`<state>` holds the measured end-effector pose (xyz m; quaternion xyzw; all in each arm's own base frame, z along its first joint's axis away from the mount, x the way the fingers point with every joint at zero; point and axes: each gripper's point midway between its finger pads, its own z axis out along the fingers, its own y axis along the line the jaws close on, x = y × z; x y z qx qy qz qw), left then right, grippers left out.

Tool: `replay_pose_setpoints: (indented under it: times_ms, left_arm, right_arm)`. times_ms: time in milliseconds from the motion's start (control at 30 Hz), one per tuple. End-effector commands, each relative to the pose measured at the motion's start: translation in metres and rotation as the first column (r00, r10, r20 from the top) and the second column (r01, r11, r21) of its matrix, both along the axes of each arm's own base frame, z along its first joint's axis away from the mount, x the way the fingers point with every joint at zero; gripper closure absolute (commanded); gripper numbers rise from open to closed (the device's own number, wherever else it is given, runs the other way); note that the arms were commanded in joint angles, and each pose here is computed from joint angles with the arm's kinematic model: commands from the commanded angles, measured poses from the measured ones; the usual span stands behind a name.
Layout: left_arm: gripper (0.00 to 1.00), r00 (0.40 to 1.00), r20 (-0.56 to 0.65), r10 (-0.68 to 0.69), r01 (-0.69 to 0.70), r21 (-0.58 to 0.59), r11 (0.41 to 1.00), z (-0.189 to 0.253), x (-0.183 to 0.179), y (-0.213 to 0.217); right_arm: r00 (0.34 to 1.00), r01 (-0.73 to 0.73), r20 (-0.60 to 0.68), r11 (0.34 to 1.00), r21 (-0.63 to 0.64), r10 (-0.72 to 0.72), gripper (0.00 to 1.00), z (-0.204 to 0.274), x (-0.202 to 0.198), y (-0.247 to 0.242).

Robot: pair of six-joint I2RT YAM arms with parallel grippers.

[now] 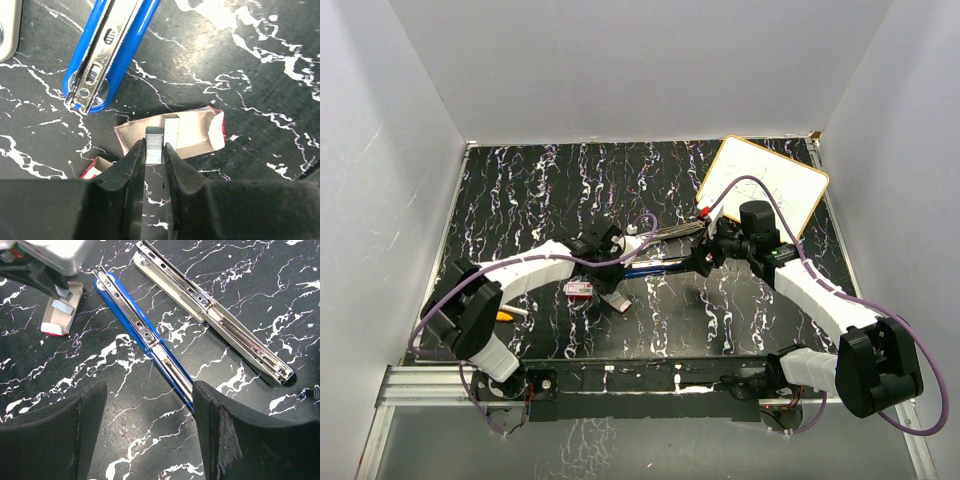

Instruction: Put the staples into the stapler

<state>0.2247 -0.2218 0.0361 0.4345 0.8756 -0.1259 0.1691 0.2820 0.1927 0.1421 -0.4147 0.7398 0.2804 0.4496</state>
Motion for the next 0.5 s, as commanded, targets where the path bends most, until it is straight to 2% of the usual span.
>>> replay_pose_setpoints:
  times_ms: [0,200,467]
  left_arm:
    - [0.94,0.996,0.036,-0.083,0.087,-0.126,0.988,0.029,-0.010,-0.012]
    - [0.94,0.988,0.021,-0.153,0.154,-0.166,0.974,0.032,-0.021,-0.019]
    - [0.94,0.969,0.029,-0.245,0.247,-0.113,0.962,0.024,-0.018,-0.049]
  right_arm:
    - [0.998,-0.011,0.065,1.000,0.021,0.010,0.28,0.012,0.006,0.002]
    - [0.998,-0.009,0.061,1.000,0.019,0.008,0.28,0.010,0.007,0.002]
    - [0.997,0.038,0.062,0.999,0.022,-0.039,0.28,0.014,0.014,-0.005]
